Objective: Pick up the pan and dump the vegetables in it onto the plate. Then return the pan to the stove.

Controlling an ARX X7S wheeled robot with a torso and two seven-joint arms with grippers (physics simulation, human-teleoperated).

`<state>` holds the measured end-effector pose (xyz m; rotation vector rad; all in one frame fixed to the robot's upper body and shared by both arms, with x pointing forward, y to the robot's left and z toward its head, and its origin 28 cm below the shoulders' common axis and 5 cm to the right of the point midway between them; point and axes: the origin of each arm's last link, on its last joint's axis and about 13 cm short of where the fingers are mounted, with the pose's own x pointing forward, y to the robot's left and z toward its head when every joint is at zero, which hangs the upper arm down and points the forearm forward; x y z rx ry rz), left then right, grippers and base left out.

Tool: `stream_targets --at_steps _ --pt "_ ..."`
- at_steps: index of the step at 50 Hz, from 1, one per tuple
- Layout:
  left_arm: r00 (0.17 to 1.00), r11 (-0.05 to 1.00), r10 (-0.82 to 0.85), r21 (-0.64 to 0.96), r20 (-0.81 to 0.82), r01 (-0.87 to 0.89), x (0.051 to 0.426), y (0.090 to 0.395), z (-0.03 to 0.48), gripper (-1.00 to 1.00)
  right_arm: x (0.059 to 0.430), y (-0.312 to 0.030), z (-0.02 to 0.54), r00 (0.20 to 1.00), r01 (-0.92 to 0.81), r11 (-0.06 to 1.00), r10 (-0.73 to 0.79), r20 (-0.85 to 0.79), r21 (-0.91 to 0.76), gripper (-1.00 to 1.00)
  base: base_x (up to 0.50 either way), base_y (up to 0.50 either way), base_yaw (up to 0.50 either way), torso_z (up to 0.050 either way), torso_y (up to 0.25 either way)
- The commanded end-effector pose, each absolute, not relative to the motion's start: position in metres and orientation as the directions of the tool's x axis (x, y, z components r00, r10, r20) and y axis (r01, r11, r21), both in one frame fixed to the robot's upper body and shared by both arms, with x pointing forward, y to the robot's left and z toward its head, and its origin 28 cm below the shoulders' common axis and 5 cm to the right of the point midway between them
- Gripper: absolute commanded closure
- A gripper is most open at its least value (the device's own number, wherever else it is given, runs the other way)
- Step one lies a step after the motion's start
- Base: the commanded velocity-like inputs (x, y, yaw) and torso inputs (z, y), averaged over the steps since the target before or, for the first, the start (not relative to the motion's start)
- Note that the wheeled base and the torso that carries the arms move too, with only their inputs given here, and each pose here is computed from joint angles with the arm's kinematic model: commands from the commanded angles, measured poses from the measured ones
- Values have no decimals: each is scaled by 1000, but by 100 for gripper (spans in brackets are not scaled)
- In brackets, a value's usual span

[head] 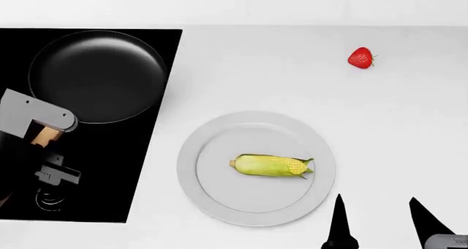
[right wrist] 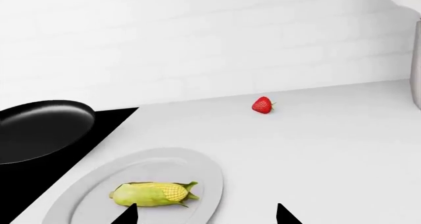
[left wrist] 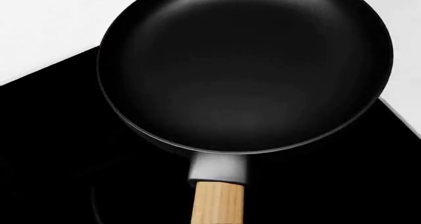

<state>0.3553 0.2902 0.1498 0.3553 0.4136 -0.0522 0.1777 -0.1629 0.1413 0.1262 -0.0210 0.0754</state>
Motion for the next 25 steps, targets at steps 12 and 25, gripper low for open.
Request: stream_targets --at_steps 12,25 --pt "899 933 131 358 -418 30 356 308 131 100 177 -162 140 997 -75 989 73 21 129 -100 3 0 -1 0 0" --pt "881 928 111 366 -460 74 333 314 129 100 178 -162 137 997 -73 988 72 18 135 -100 1 1 1 0 0"
